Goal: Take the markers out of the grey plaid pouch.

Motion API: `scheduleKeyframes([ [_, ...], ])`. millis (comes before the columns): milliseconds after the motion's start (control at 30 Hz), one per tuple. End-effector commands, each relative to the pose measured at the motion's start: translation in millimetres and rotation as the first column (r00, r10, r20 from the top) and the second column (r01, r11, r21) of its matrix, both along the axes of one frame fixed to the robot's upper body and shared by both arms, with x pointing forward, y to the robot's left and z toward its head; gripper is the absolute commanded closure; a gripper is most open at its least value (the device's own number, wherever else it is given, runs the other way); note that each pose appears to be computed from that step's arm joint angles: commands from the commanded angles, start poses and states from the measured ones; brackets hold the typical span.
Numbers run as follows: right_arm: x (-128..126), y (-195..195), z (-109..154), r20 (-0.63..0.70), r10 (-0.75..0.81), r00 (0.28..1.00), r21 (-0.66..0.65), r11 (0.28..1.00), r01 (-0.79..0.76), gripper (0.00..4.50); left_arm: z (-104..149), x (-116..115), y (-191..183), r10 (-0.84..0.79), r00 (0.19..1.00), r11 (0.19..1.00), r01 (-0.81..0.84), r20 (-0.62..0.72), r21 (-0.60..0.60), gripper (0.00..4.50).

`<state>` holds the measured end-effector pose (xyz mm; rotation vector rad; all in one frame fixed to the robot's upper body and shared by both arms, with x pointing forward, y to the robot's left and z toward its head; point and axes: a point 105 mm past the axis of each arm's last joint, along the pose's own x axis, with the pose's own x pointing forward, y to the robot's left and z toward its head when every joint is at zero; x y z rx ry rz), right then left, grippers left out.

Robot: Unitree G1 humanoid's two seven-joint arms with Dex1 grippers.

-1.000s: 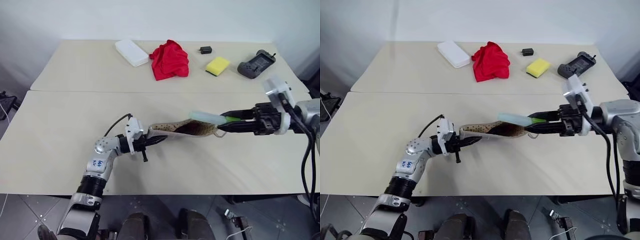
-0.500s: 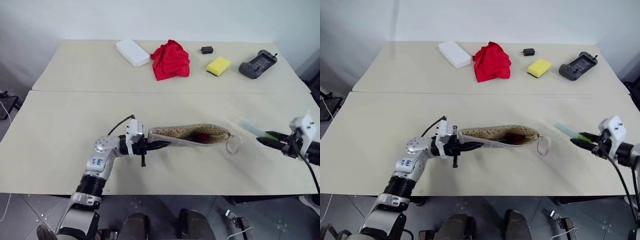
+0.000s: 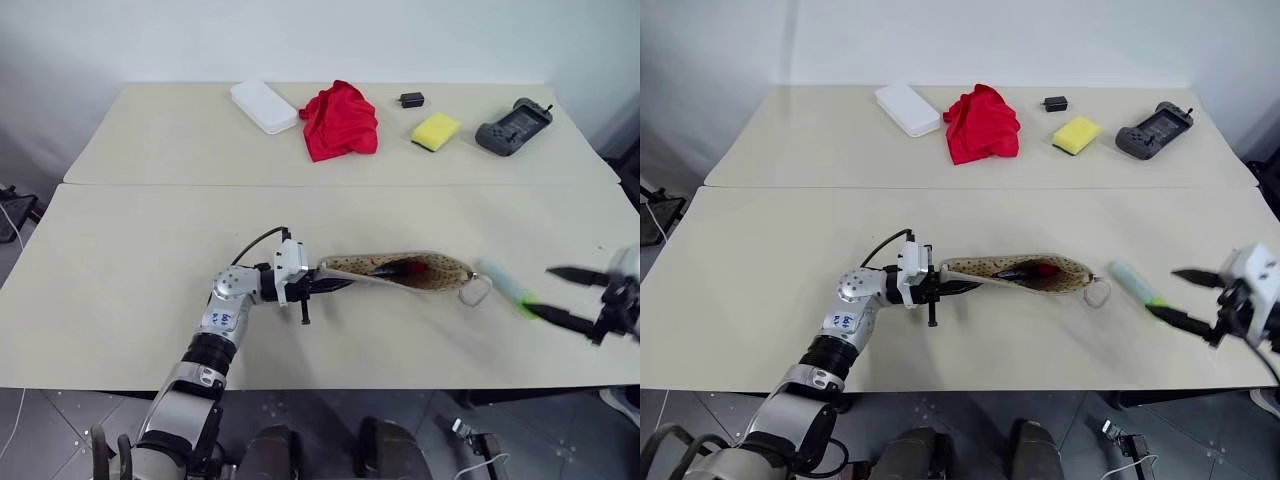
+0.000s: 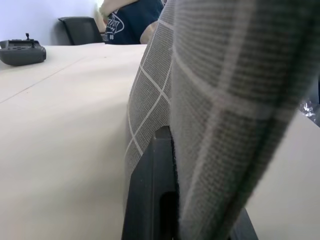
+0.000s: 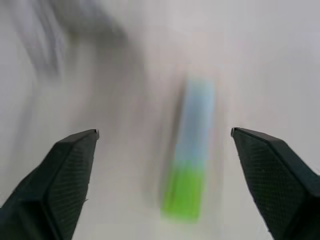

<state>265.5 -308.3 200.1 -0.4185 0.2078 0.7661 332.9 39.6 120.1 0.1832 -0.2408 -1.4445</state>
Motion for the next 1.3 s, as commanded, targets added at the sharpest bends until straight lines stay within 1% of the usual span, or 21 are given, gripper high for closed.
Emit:
scheduleKeyframes([
  [33, -6, 51, 42, 0.058, 0.195, 0.979, 0.005, 0.981, -0.196, 0.04, 5, 1, -3, -0.022, 1.0, 0.999, 0.022, -0.003, -0.044, 4.5],
  [100, -6, 77, 53, 0.058, 0.267, 0.962, 0.014, 0.963, -0.268, 0.43, 6, 0, -6, -0.041, 0.999, 0.998, 0.041, -0.009, -0.056, 4.5],
  [167, -6, 97, 53, 0.053, 0.319, 0.946, -0.01, 0.948, -0.319, 0.96, 5, -2, -8, -0.056, 0.998, 0.997, 0.055, -0.015, -0.055, 4.5],
  [300, -16, 133, 51, 0.024, 0.419, 0.908, 0.005, 0.908, -0.419, 2.35, 3, -4, -9, -0.061, 0.998, 0.996, 0.06, -0.026, -0.059, 4.5],
  [433, -23, 151, 54, 0.05, 0.474, 0.879, 0.009, 0.88, -0.475, 3.73, 2, -7, -12, -0.072, 0.997, 0.996, 0.069, -0.042, -0.062, 4.5],
  [500, -28, 155, 48, 0.042, 0.508, 0.861, -0.028, 0.862, -0.507, 4.45, 2, -9, -13, -0.081, 0.995, 0.995, 0.078, -0.052, -0.063, 4.5],
  [567, -30, 157, 40, 0.041, 0.541, 0.84, -0.091, 0.839, -0.536, 4.48, 1, -10, -14, -0.086, 0.995, 0.994, 0.082, -0.059, -0.067, 4.5],
  [633, -25, 161, 34, 0.065, 0.545, 0.836, -0.099, 0.837, -0.538, 4.48, 2, -12, -16, -0.103, 0.993, 0.993, 0.099, -0.064, -0.067, 4.5],
  [700, -18, 162, 24, 0.047, 0.513, 0.857, -0.112, 0.856, -0.505, 4.48, 4, -14, -20, -0.12, 0.991, 0.991, 0.116, -0.063, -0.068, 4.5],
  [767, -13, 161, 15, 0.035, 0.501, 0.865, -0.155, 0.858, -0.49, 4.48, 5, -15, -22, -0.124, 0.99, 0.99, 0.119, -0.062, -0.071, 4.5],
  [800, -8, 158, 11, 0.036, 0.474, 0.88, -0.186, 0.868, -0.46, 4.48, 5, -15, -22, -0.123, 0.99, 0.99, 0.119, -0.062, -0.072, 4.5],
  [867, 0, 157, 4, 0.029, 0.435, 0.9, -0.207, 0.883, -0.42, 4.48, 6, -14, -23, -0.123, 0.99, 0.99, 0.118, -0.063, -0.074, 4.5],
  [967, 5, 153, -8, 0.017, 0.421, 0.907, -0.278, 0.873, -0.4, 4.48, 6, -15, -23, -0.124, 0.99, 0.99, 0.12, -0.064, -0.074, 4.5],
  [1000, 10, 152, -9, 0.033, 0.394, 0.919, -0.278, 0.886, -0.37, 4.48, 5, -16, -24, -0.126, 0.99, 0.99, 0.121, -0.064, -0.072, 4.5],
  [1100, 22, 152, -15, 0.071, 0.346, 0.936, -0.326, 0.895, -0.306, 4.48, 4, -18, -25, -0.128, 0.99, 0.99, 0.123, -0.066, -0.069, 4.5],
  [1233, 33, 157, -26, 0.103, 0.331, 0.938, -0.403, 0.876, -0.265, 4.48, 3, -19, -26, -0.133, 0.989, 0.99, 0.128, -0.072, -0.066, 4.5],
  [1300, 37, 164, -27, 0.132, 0.359, 0.924, -0.449, 0.853, -0.267, 4.48, 3, -20, -27, -0.137, 0.988, 0.989, 0.133, -0.075, -0.066, 4.5],
])
